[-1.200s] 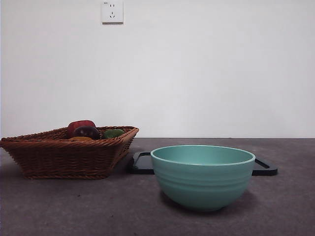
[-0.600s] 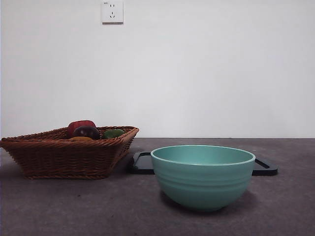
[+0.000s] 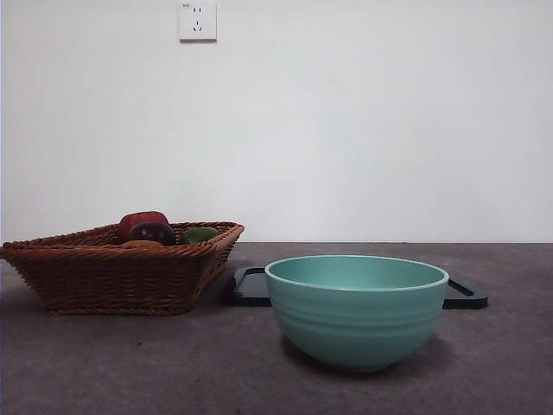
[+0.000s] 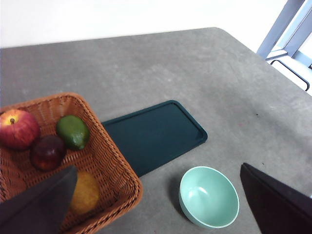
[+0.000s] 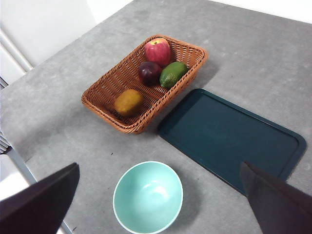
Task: Pick up the wifruite, put it on the bowl, pick up the plate, put it on desk
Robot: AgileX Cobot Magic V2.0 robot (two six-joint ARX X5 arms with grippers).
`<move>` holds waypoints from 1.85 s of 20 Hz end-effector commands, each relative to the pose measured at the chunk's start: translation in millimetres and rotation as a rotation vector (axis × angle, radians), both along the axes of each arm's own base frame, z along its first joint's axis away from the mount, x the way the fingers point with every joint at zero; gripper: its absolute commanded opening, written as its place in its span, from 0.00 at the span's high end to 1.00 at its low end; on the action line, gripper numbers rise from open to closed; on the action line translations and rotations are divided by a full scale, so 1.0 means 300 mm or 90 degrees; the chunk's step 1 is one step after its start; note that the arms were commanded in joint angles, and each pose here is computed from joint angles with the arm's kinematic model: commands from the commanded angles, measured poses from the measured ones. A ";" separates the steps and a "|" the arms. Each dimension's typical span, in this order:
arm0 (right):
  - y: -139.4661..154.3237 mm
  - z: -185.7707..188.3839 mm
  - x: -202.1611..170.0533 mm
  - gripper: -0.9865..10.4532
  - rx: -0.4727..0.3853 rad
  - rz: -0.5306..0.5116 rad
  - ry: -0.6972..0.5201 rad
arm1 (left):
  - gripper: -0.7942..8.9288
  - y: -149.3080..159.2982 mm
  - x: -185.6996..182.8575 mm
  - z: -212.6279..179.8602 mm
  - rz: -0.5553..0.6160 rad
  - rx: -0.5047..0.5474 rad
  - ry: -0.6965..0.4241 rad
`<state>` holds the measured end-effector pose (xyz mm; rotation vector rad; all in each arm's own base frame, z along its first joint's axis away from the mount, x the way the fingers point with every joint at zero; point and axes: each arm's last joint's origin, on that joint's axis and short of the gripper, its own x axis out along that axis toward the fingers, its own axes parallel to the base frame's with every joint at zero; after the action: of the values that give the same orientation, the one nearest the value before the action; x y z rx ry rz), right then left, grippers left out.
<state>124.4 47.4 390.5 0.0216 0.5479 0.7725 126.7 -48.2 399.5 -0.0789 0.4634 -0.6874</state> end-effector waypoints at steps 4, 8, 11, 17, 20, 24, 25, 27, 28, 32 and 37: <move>0.003 0.014 0.001 0.38 0.004 0.003 -0.007 | 0.28 -0.039 0.129 -0.043 0.016 -0.011 0.099; 0.003 0.014 0.002 0.38 0.004 0.003 -0.006 | 0.28 -0.074 0.272 -0.119 0.056 0.033 0.185; 0.003 0.014 0.001 0.38 0.004 0.003 -0.007 | 0.28 -0.101 0.377 -0.160 0.067 0.062 0.231; 0.003 0.015 0.002 0.38 0.004 0.003 -0.007 | 0.28 -0.154 0.573 -0.259 0.132 0.133 0.342; 0.003 0.015 0.002 0.38 0.004 0.003 -0.007 | 0.28 -0.199 0.659 -0.335 0.147 0.178 0.372; 0.003 0.015 0.002 0.38 0.005 0.003 -0.009 | 0.28 -0.250 0.723 -0.442 0.145 0.224 0.418; 0.003 0.016 0.003 0.38 0.005 0.003 -0.010 | 0.28 -0.259 0.732 -0.468 0.152 0.242 0.425; 0.003 0.016 0.003 0.38 0.005 0.003 -0.011 | 0.28 -0.271 0.750 -0.514 0.171 0.280 0.433; 0.003 0.016 0.003 0.38 0.005 0.003 -0.011 | 0.28 -0.275 0.757 -0.536 0.170 0.286 0.443; 0.003 0.016 0.003 0.38 0.005 0.003 -0.011 | 0.28 -0.292 0.774 -0.606 0.162 0.308 0.478; -0.005 0.006 -0.027 0.38 -0.004 0.001 0.018 | 0.28 -0.299 0.779 -0.629 0.160 0.314 0.488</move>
<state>118.1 45.7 387.0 0.0281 0.5991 0.7682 354.6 -133.7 212.9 0.0707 1.3269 -0.2552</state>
